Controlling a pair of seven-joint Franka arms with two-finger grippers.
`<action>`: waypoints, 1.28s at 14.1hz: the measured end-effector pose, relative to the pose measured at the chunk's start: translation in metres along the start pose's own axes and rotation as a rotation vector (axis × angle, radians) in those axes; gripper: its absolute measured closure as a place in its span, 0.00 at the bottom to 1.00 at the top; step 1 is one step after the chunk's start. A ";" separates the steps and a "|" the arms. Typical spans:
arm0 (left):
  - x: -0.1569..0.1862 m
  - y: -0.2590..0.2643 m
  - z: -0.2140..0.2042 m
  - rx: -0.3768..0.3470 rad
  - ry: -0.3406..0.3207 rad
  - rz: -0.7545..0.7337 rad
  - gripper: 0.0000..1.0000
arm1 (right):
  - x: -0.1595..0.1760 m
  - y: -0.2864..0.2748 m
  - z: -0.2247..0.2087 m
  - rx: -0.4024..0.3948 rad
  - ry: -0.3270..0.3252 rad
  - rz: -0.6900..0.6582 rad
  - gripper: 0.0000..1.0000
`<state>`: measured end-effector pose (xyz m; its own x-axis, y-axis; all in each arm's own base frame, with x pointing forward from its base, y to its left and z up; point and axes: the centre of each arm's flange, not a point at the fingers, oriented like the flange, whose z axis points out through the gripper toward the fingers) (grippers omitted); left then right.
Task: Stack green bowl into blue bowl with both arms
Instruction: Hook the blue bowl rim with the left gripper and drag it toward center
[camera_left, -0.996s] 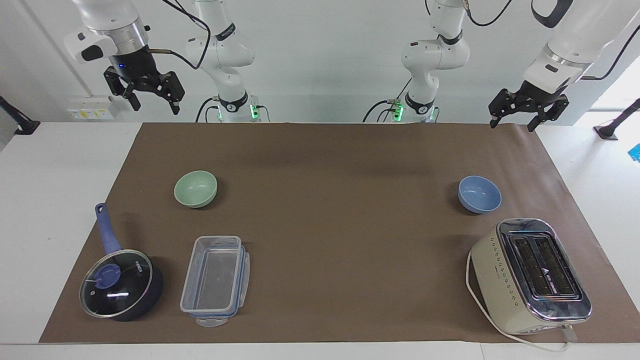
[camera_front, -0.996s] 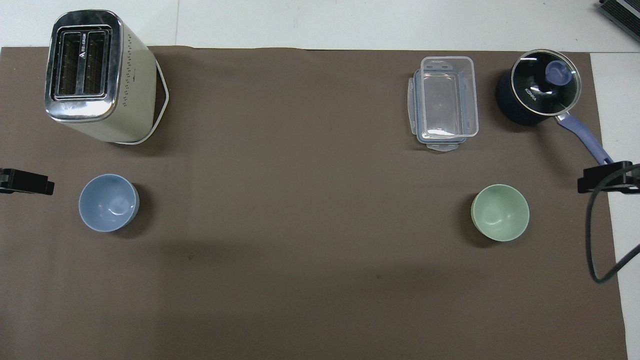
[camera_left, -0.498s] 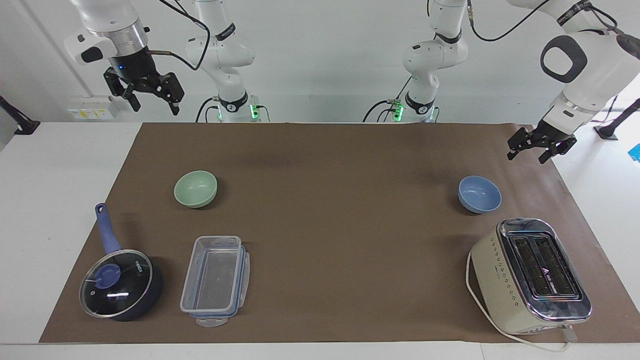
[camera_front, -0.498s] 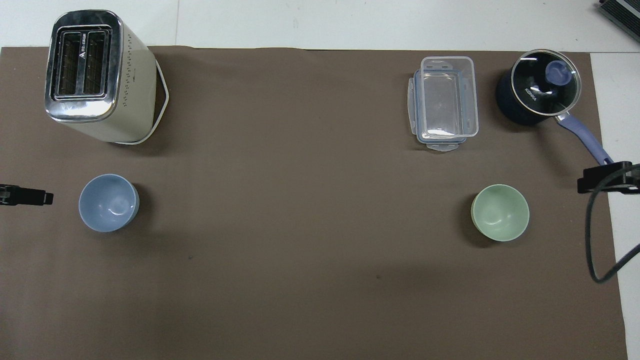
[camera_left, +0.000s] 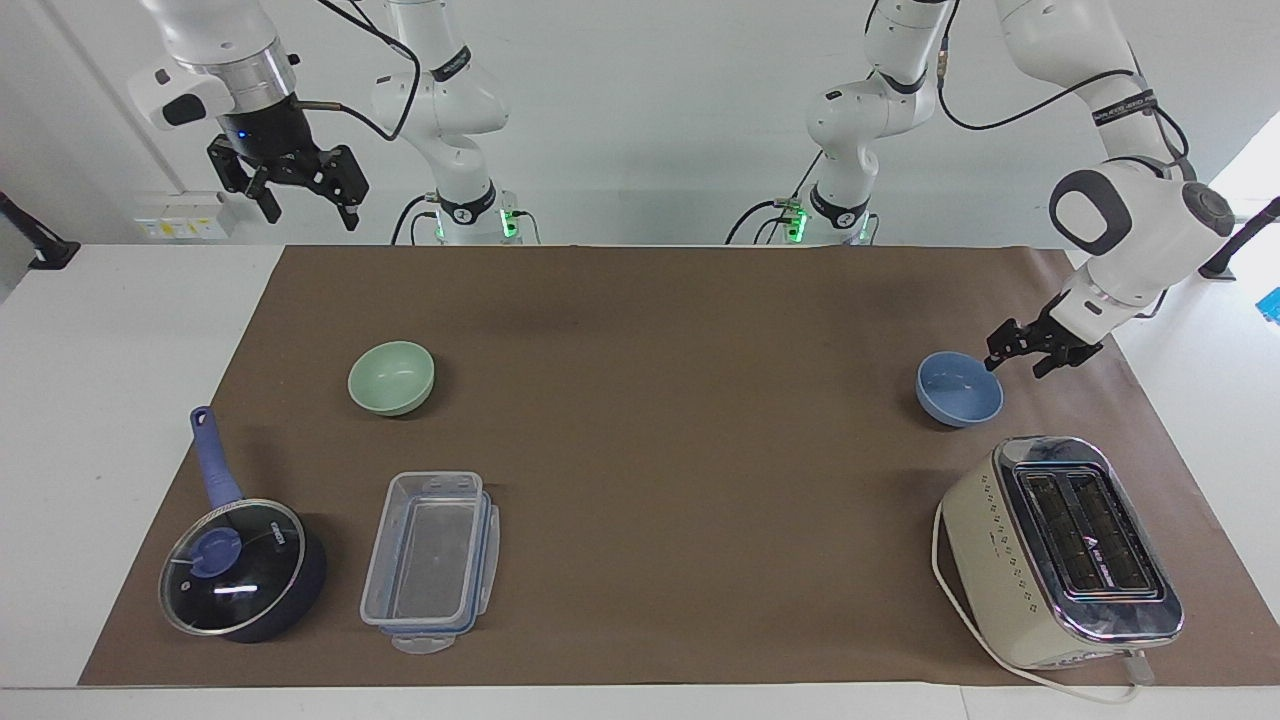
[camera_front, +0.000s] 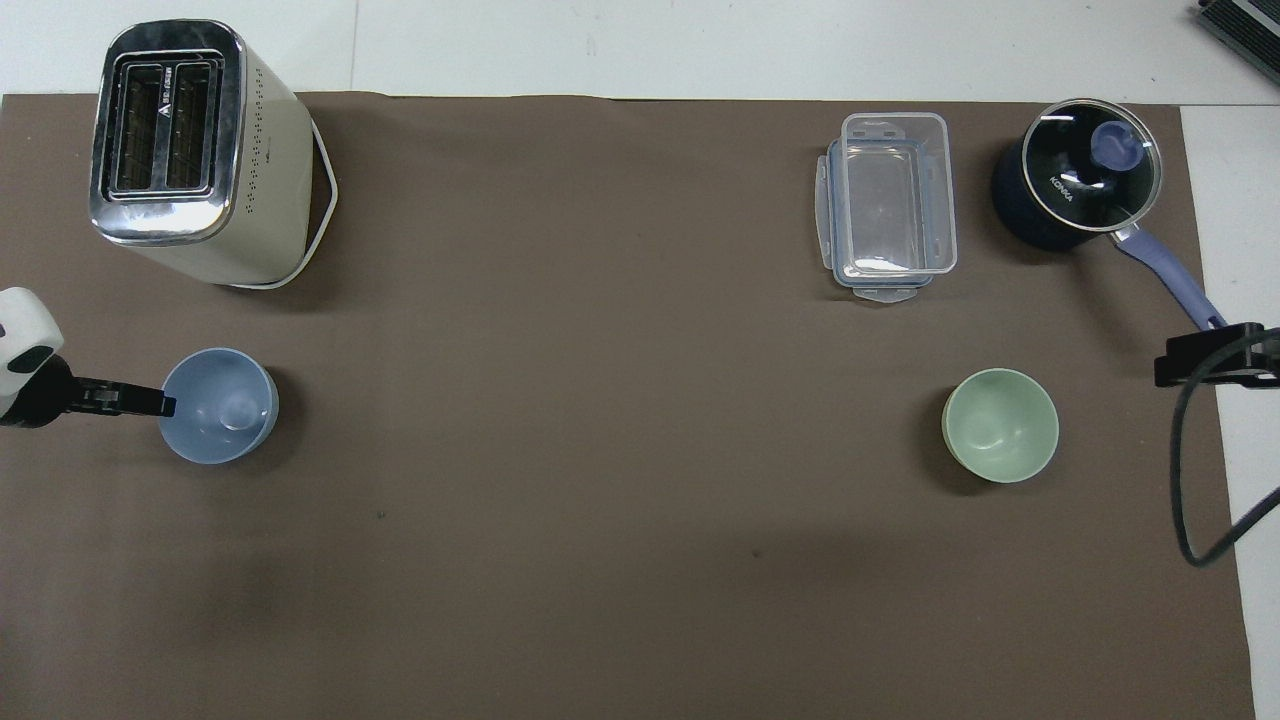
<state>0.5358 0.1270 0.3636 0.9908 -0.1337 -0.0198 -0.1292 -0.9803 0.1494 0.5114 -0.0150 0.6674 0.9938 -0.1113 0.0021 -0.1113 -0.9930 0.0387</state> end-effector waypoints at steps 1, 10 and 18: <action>0.000 -0.001 0.009 -0.001 -0.002 -0.002 0.23 | 0.000 0.000 0.000 0.000 0.000 0.000 0.00; -0.008 0.000 0.028 -0.007 -0.006 -0.013 0.96 | 0.000 0.000 0.000 0.000 0.000 0.000 0.00; 0.005 0.148 -0.023 0.001 -0.006 -0.051 0.96 | 0.003 0.009 0.013 0.000 -0.006 0.017 0.00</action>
<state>0.5221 -0.0153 0.4081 0.9959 -0.0847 -0.0332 -0.0790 -0.9860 0.1469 0.5134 -0.0246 0.6551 0.9917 -0.1287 -0.0029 -0.1285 -0.9909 0.0390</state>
